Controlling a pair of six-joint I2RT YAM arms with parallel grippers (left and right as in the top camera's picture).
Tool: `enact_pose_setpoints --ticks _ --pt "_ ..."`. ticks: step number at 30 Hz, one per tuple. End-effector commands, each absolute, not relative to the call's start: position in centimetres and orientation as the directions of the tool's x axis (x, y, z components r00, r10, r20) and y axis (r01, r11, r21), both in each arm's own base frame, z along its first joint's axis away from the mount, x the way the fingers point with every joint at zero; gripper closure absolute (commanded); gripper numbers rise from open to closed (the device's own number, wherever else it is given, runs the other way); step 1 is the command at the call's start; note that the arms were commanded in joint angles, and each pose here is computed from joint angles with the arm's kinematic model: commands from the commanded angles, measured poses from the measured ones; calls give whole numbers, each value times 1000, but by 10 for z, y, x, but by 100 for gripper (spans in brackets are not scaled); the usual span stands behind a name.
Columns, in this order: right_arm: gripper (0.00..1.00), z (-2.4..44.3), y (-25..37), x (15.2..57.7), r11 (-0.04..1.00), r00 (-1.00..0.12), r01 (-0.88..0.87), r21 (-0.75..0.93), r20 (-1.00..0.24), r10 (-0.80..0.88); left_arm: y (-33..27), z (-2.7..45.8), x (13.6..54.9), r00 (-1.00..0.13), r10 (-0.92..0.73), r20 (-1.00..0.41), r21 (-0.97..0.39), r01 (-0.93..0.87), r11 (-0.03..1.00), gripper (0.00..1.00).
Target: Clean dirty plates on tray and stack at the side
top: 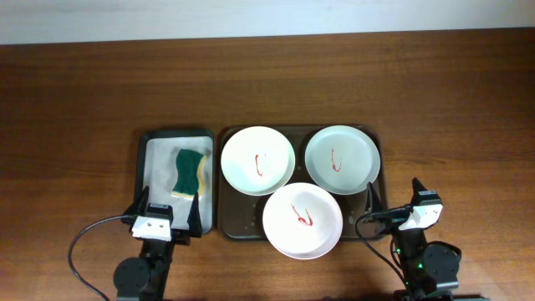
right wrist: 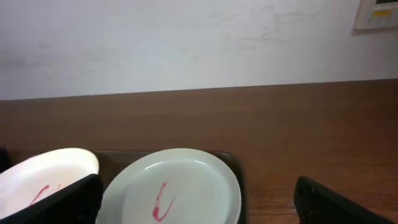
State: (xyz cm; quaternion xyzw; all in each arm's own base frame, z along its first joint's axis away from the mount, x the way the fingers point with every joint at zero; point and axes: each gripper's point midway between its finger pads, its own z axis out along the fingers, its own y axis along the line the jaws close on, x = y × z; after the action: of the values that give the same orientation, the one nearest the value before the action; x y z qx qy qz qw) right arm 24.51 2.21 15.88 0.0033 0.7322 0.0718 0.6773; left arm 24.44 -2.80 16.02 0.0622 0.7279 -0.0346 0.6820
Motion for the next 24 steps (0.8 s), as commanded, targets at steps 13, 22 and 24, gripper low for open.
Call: enact_pose_setpoints --ticks 13,22,24 --pt "1 208 66 219 932 -645 -195 305 -756 112 -28 190 278 -639 36 -769 -43 109 993 1" --pt "9 178 99 236 858 -872 -184 480 -482 83 -46 153 318 -815 47 -577 -128 147 981 1" --pt "13 163 98 236 861 -905 -148 486 -419 81 -37 127 328 -851 45 -522 -85 105 991 1"
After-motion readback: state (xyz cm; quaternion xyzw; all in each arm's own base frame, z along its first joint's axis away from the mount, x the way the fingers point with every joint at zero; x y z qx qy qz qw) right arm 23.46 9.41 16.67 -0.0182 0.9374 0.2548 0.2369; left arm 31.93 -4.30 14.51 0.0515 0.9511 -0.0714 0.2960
